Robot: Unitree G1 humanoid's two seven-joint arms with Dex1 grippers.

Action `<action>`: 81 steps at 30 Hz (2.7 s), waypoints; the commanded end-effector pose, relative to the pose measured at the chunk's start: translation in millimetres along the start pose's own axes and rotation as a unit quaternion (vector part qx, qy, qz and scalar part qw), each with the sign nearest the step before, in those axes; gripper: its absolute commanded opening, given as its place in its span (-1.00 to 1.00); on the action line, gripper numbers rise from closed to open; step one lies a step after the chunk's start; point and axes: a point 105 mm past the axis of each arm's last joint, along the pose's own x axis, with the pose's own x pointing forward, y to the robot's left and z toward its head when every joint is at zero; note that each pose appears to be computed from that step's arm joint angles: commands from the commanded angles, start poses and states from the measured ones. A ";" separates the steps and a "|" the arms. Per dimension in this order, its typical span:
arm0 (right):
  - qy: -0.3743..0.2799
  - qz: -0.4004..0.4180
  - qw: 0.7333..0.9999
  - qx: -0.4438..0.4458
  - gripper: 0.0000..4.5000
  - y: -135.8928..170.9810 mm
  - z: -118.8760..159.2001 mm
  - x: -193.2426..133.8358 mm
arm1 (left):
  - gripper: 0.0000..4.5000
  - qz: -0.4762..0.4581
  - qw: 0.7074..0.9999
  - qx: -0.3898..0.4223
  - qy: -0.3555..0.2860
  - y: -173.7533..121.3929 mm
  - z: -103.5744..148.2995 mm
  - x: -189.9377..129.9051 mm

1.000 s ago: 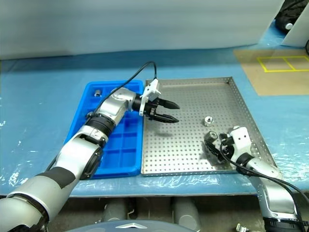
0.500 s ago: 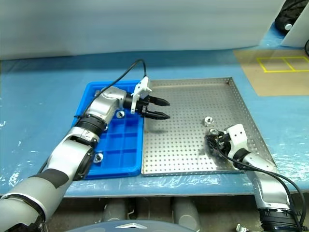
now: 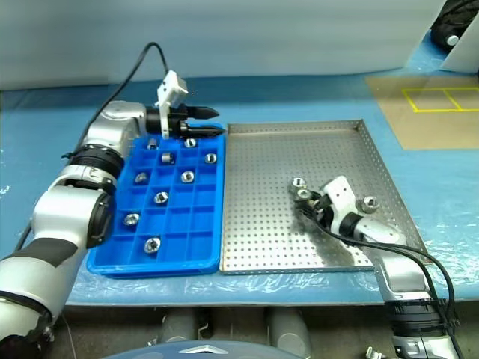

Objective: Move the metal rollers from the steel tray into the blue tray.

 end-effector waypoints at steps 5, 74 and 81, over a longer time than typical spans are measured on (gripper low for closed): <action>-0.013 0.033 0.999 -0.033 -0.26 3.2 19.6 3.9 | 0.46 -0.020 1.000 0.009 -0.007 -6.4 1.7 -10.4; -0.128 0.120 0.977 0.120 -0.26 43.2 92.9 7.3 | 0.46 -0.052 0.951 0.285 -0.106 -78.6 -1.4 102.9; -0.124 0.125 0.977 0.116 -0.26 45.5 93.2 10.5 | 0.46 -0.075 0.951 0.279 -0.113 -85.7 -4.5 103.1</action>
